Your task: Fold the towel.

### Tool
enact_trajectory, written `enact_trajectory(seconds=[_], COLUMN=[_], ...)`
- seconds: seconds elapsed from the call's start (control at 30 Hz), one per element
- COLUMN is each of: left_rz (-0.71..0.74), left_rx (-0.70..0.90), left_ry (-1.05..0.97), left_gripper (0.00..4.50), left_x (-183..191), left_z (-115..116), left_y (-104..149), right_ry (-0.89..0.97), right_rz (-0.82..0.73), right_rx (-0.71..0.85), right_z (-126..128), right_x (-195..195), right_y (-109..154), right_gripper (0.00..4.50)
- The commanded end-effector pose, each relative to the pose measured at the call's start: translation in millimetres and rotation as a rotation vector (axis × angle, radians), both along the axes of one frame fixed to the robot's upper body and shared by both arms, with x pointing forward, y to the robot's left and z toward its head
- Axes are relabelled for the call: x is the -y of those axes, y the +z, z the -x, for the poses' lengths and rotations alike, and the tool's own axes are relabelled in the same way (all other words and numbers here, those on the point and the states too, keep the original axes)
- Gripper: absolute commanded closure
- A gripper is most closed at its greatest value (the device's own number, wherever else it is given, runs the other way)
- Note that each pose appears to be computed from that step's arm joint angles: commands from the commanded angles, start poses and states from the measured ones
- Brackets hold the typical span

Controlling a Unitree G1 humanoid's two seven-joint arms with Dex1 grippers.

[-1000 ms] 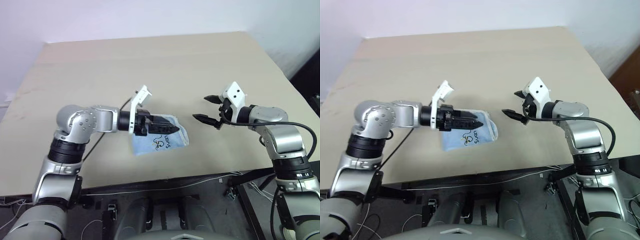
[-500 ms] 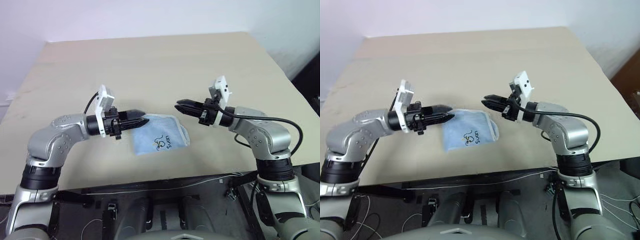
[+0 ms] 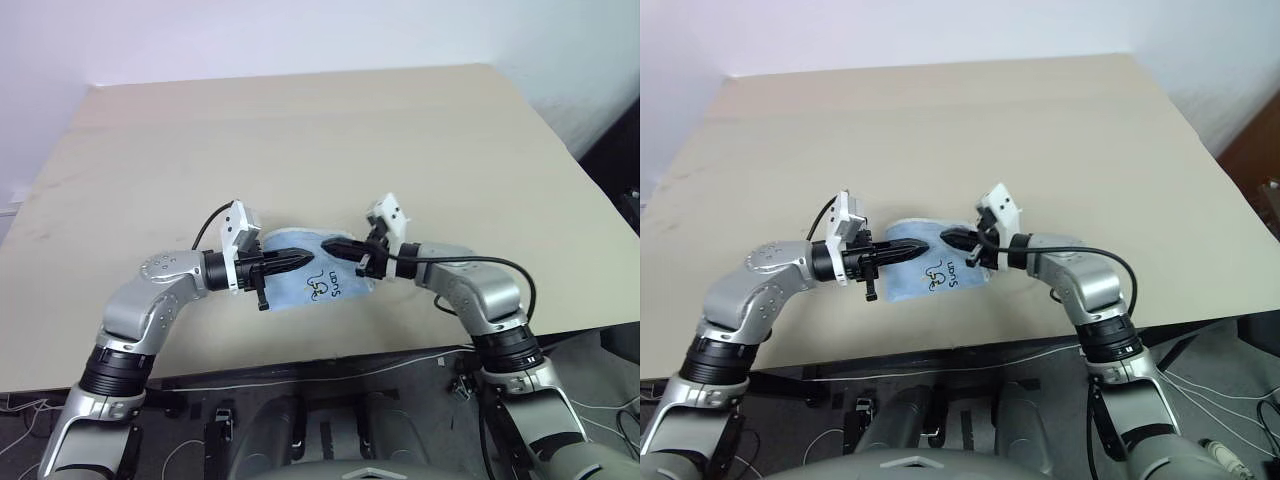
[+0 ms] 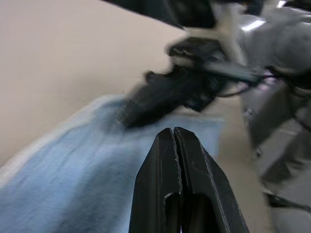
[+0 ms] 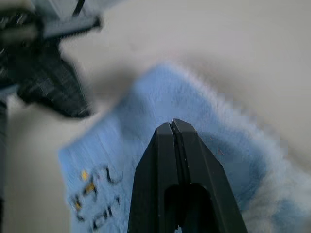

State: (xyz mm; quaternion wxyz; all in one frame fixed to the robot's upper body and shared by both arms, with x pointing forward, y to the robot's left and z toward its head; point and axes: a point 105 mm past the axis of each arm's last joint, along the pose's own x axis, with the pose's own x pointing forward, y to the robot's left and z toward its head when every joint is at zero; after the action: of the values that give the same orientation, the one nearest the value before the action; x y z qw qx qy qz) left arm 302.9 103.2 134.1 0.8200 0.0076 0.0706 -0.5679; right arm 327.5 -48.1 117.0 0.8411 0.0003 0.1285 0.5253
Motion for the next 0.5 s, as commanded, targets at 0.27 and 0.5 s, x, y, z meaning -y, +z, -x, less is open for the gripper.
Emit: enact_trajectory(seconds=[0.27, 0.5], left_rz=[-0.104, -0.008], left_rx=[-0.02, 0.002], left_ry=[0.03, 0.055], left_gripper=[4.46, 4.5], left_x=[0, -2], left_z=[4, 3], left_y=[-56, -45], right_ry=[-0.069, -0.002], right_rz=[0.062, -0.083], right_rx=[-0.029, -0.045], right_z=[-11, -6], right_x=[7, 3], right_y=[-38, -18], right_gripper=[4.5, 4.15])
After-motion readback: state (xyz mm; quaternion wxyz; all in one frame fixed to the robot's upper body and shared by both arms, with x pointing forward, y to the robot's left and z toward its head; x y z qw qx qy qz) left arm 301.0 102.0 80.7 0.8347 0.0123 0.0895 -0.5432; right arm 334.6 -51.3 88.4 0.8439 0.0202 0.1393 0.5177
